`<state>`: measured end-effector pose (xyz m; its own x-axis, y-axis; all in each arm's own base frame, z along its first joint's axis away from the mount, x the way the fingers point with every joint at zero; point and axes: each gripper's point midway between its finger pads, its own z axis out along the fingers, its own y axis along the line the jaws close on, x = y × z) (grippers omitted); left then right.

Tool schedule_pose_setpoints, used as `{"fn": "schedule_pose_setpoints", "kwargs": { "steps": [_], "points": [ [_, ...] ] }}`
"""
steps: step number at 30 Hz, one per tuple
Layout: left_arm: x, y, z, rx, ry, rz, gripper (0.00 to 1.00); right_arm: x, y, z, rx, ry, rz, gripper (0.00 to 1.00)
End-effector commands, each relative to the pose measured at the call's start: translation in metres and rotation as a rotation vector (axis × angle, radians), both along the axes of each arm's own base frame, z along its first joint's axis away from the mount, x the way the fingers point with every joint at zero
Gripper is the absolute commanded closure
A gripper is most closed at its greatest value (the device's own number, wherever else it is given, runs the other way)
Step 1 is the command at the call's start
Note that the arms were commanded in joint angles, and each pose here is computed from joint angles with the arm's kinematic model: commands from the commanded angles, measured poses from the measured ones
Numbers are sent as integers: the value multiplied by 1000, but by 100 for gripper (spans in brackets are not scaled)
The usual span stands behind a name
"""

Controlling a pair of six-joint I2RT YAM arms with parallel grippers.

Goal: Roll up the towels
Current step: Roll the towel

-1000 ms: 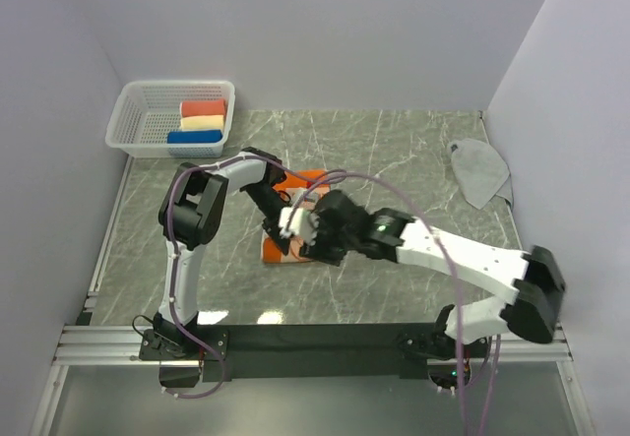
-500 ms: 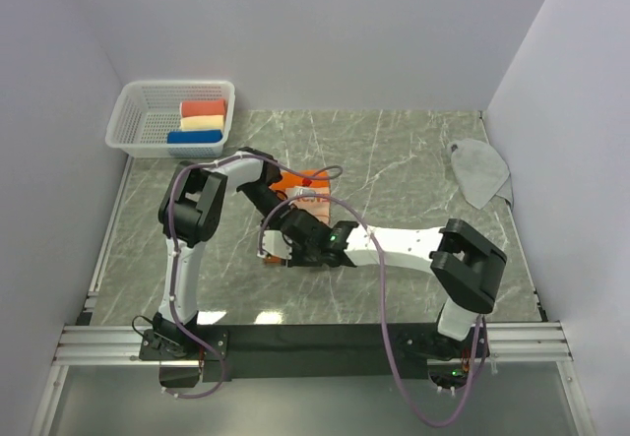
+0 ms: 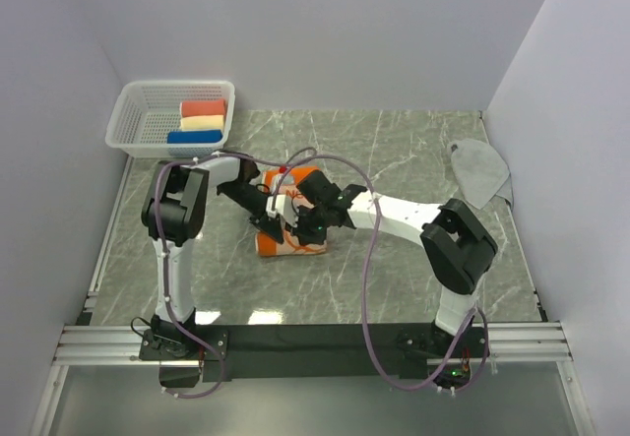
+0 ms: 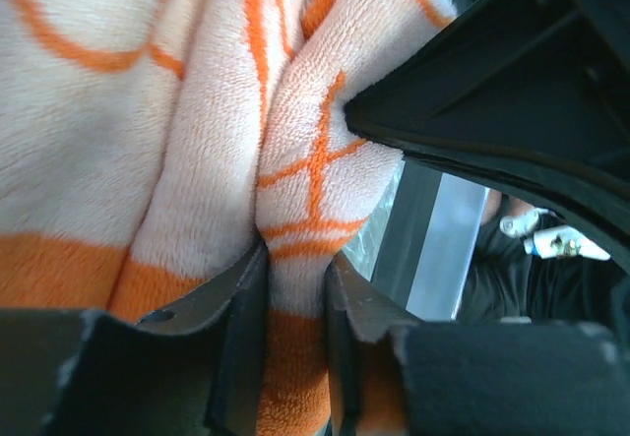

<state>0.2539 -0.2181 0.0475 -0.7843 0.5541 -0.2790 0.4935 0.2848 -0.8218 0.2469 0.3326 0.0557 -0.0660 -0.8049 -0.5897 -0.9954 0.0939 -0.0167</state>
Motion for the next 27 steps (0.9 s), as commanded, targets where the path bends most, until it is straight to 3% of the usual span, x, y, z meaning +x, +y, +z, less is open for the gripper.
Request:
{"fn": "schedule_pose_setpoints", "kwargs": {
  "steps": [1, 5, 9, 15, 18, 21, 22, 24, 25, 27],
  "points": [
    [40, 17, 11, -17, -157, 90, 69, -45, -33, -30, -123, 276, 31, 100],
    [57, 35, 38, -79, -181, 184, 65, -44, -32, -34, -146, 330, 43, 100],
    [68, 57, 75, -138, -288, 255, 60, -49, -33, -44, -180, 455, 27, 100],
    [71, 93, 103, -117, -426, 353, 56, -37, -32, -41, -170, 552, -17, 100],
    [68, 105, 113, -31, -620, 341, 55, -33, -33, -41, -178, 646, -48, 100],
    [53, 110, 120, 54, -863, 264, 44, -25, -30, -42, -176, 747, -85, 100],
    [33, 100, 118, 63, -932, 202, 41, -24, -30, -49, -188, 781, -97, 100],
    [29, 99, 124, 139, -1157, 109, 34, -18, -28, -51, -188, 834, -122, 100],
    [11, 86, 104, 142, -1177, 21, 33, -17, -29, -51, -191, 855, -128, 100],
    [2, 83, 107, 178, -1333, -58, 29, -14, -26, -52, -186, 909, -144, 100]
  ]
}}
